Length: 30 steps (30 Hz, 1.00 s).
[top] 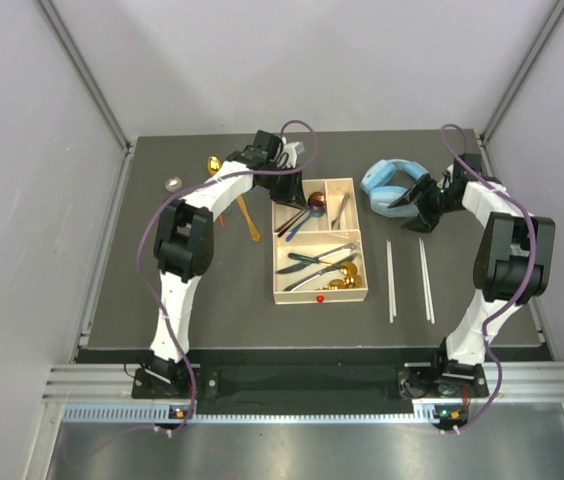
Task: Sort the eating utensils into containers
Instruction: Place the spoon in the storage box, then adjust the item.
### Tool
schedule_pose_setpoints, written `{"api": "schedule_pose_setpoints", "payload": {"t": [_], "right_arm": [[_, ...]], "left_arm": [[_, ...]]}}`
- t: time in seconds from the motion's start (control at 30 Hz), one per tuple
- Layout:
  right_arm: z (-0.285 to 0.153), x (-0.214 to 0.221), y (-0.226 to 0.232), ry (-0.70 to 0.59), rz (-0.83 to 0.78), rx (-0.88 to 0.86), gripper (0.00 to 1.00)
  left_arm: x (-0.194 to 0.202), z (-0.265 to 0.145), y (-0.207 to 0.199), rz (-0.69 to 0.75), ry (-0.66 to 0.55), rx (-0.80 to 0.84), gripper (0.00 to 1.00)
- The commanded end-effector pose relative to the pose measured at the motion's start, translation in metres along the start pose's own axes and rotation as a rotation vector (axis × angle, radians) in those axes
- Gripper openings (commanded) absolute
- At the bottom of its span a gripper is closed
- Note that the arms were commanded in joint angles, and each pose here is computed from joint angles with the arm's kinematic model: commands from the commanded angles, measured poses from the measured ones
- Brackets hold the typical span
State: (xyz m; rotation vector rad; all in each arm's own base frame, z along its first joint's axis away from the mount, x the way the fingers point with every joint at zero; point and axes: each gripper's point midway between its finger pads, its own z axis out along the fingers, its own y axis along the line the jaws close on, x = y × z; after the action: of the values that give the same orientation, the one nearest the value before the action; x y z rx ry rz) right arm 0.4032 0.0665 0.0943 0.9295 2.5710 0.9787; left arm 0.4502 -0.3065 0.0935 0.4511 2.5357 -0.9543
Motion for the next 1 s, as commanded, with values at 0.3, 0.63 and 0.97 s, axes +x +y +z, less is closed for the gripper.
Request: {"api": "schedule_pose_setpoints", "payload": {"t": [0.3, 0.63, 0.97], "right_arm": [[0.007, -0.006, 0.004, 0.009, -0.007, -0.020, 0.68], [0.009, -0.002, 0.002, 0.018, 0.000, -0.024, 0.68], [0.009, 0.000, 0.001, 0.024, 0.003, -0.027, 0.68]], "left_arm": [[-0.002, -0.038, -0.017, 0.084, -0.053, -0.069, 0.51], [0.008, -0.039, -0.028, 0.122, -0.032, -0.066, 0.52], [0.034, -0.031, -0.018, 0.164, 0.035, -0.151, 0.53]]}}
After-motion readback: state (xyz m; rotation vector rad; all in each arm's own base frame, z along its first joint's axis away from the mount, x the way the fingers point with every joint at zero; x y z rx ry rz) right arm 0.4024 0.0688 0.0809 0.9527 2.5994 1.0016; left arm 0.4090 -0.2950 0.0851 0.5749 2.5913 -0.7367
